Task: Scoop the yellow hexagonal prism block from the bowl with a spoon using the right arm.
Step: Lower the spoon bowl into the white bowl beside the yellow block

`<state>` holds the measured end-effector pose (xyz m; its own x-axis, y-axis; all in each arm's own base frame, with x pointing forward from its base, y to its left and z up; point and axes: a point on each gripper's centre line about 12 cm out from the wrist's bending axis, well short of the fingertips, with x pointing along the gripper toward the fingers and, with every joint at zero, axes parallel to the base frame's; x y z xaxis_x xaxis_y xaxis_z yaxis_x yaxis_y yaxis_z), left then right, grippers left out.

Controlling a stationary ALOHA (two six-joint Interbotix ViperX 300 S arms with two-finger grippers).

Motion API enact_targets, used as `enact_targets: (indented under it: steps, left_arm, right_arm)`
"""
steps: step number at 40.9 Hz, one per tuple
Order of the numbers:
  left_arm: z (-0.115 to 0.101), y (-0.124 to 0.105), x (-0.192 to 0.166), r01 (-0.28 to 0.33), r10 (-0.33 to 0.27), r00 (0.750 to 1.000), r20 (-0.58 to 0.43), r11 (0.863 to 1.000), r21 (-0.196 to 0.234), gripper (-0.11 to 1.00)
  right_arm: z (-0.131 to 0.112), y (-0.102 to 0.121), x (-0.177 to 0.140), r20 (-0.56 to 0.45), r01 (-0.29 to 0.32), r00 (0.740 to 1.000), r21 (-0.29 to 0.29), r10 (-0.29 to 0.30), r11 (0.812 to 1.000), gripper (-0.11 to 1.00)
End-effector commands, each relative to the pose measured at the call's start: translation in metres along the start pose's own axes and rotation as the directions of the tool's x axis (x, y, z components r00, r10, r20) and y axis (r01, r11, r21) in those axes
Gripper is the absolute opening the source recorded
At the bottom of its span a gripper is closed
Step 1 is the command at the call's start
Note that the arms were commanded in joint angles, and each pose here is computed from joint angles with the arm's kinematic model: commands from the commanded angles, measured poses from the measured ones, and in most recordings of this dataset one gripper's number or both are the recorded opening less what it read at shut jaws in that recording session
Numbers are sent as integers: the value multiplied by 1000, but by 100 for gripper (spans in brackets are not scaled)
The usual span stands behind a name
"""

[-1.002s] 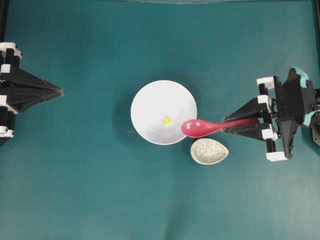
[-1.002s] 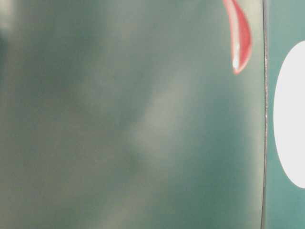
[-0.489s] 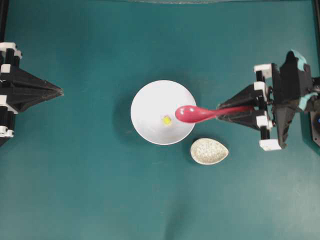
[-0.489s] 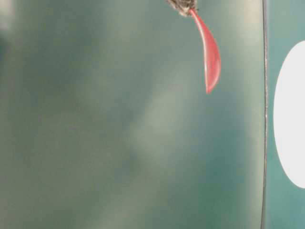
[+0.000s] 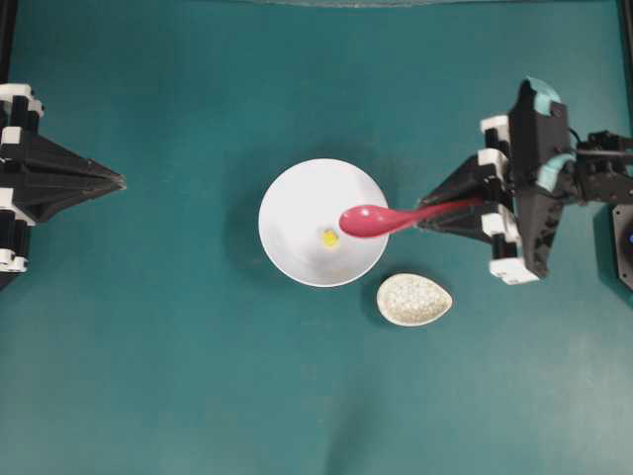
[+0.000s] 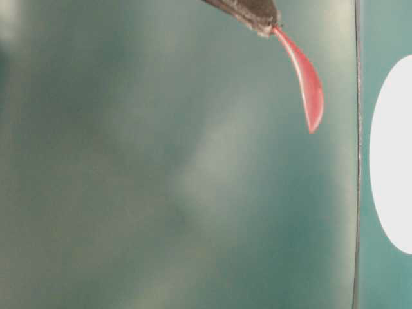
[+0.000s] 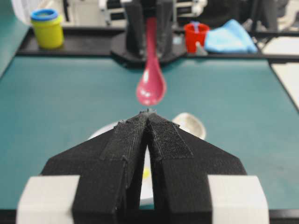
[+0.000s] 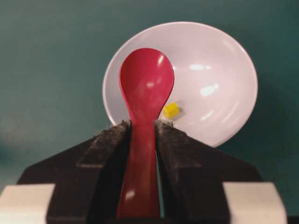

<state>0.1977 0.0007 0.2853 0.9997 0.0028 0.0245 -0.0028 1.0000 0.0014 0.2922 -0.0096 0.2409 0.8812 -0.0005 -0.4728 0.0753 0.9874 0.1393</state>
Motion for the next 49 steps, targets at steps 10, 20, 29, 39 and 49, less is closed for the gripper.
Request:
enact_targets:
  steps: [10, 20, 29, 39, 49]
  left_arm:
    - [20, 0, 0, 2, -1, 998, 57, 1000, -21, 1]
    - [26, 0, -10, -1, 2, 999, 38, 1000, -27, 1]
    - [28, 0, -11, 1, 0, 999, 41, 1000, -30, 1]
    - [22, 0, -4, 0, 0, 1000, 26, 1000, -15, 1]
    - [17, 0, 4, -1, 1, 1000, 18, 1000, -3, 1]
  right_arm:
    - [24, -11, 12, -32, 8, 999, 30, -7, 1000, 25]
    - [31, -18, 23, -101, -1, 995, 58, 7, 998, 25]
    - [30, -18, 33, -157, -18, 987, 65, 28, 998, 25]
    - [30, -18, 38, -182, -25, 983, 74, 38, 997, 25]
    - [28, -16, 42, -221, -33, 974, 112, 57, 993, 25]
